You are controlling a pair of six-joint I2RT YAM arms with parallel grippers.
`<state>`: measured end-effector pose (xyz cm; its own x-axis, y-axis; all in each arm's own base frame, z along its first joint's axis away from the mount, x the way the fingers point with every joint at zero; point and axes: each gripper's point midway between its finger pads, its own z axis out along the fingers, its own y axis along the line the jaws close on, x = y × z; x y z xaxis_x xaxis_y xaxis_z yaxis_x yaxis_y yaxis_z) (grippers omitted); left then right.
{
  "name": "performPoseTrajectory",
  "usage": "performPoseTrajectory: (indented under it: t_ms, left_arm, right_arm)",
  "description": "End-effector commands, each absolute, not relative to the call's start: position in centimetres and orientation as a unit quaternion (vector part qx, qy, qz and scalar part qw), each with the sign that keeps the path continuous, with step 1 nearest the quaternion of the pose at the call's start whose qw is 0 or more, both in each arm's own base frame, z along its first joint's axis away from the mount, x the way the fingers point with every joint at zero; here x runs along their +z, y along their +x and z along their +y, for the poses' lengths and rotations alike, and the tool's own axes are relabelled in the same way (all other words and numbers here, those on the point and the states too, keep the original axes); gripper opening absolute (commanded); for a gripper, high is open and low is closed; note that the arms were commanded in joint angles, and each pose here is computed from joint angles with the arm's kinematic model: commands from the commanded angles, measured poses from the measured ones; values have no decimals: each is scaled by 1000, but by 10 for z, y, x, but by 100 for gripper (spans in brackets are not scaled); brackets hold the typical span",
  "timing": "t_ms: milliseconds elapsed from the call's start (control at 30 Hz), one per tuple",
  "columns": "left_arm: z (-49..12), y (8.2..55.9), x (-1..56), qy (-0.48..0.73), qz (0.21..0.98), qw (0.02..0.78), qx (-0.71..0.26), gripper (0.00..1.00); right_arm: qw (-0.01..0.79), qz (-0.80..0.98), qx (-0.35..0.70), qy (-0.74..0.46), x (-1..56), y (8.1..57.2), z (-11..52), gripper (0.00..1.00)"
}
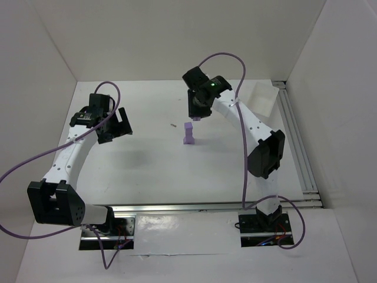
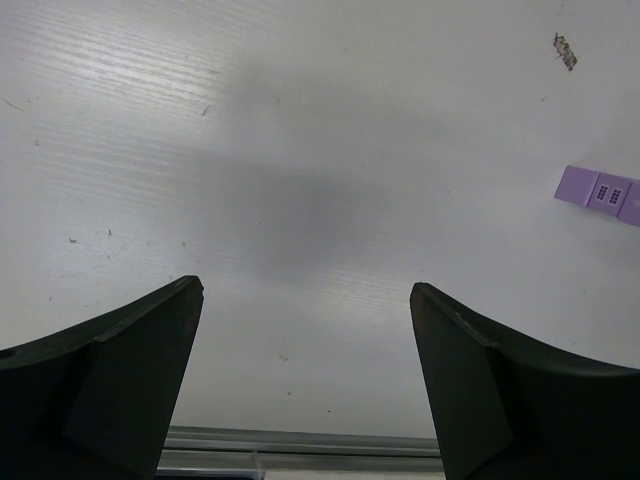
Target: Build the wood block tower
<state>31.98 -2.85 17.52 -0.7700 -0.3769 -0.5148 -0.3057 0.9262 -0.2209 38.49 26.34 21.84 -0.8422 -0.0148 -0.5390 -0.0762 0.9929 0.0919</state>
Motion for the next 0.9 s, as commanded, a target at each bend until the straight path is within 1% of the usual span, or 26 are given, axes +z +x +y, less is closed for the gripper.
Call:
performPoseTrajectory:
  t_ms: [0, 67, 100, 333, 433, 467, 567, 733, 867]
  left_arm:
    - [-26, 319, 187, -174, 935, 303, -63, 98]
    - [-26, 321, 188, -174, 933, 308, -64, 98]
    - [-26, 321, 189, -174, 933, 308, -64, 98]
    - [-28, 320, 185, -173, 935, 303, -67, 98]
    - [-28, 320, 185, -173, 935, 303, -67, 98]
    - [-28, 320, 185, -173, 935, 303, -67, 98]
    - [-28, 320, 185, -173, 935, 303, -67, 98]
    - [-28, 318, 182, -173, 936, 299, -66, 98]
    - [-28, 318, 182, -173, 936, 299, -66, 98]
  right_arm:
    - [278, 959, 19, 45, 217, 391, 192, 27]
    - [282, 957, 41, 55, 205, 397, 183, 27]
    - [256, 965, 29, 56, 180, 390, 169, 27]
    - [223, 974, 30, 37, 102, 384, 164, 27]
    - [222, 974, 27, 36, 81, 385, 160, 27]
    - [232, 972, 40, 28, 79, 389, 164, 27]
    - [226, 972, 70, 14, 65, 385, 174, 27]
    - [213, 975, 65, 14, 43, 376, 171, 27]
    - [215, 975, 48, 17, 37, 374, 163, 28]
